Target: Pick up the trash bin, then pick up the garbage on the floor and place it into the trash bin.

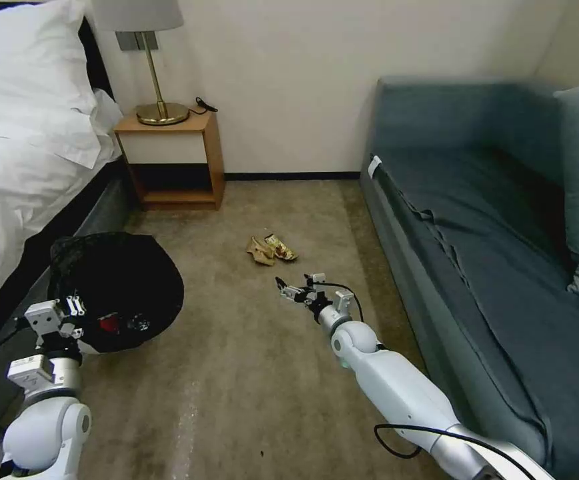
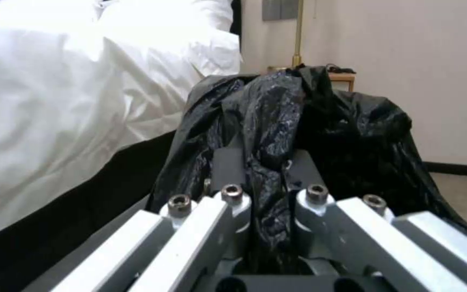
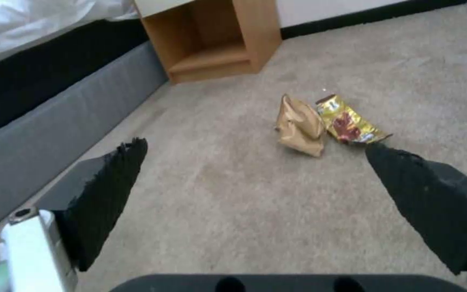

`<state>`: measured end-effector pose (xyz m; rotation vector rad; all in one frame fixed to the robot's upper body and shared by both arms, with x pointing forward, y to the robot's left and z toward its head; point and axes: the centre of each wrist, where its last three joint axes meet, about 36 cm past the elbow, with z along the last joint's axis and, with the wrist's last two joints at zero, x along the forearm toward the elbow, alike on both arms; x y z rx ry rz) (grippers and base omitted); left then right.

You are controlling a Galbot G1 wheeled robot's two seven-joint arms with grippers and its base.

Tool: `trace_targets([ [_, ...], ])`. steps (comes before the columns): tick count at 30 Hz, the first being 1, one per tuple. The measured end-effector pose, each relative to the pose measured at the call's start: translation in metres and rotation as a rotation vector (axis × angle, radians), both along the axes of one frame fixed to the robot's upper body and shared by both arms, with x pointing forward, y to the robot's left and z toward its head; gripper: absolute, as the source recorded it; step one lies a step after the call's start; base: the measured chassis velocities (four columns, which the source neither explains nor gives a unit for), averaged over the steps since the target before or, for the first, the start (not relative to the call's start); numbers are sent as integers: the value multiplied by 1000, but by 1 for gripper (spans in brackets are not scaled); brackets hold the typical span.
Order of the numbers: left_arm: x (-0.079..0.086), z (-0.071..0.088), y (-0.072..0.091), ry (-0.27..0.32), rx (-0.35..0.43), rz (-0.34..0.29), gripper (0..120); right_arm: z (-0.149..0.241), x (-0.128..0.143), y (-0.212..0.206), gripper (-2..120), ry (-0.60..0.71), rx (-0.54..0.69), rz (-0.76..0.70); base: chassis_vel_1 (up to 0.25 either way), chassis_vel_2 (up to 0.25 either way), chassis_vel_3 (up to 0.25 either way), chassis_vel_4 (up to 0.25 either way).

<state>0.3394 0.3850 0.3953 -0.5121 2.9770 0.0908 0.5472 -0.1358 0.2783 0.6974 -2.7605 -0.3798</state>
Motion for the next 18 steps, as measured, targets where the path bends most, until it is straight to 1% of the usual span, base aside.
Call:
trace_targets([
  [8,2,2,2,-3,4,-3,5,-4,0,2,100,-4,-13,4,-91,94,92,-92],
  [18,1,-2,5,4,2,-6,5,-10,-1,0,100,0,-22,3,-105,113,104,-110],
])
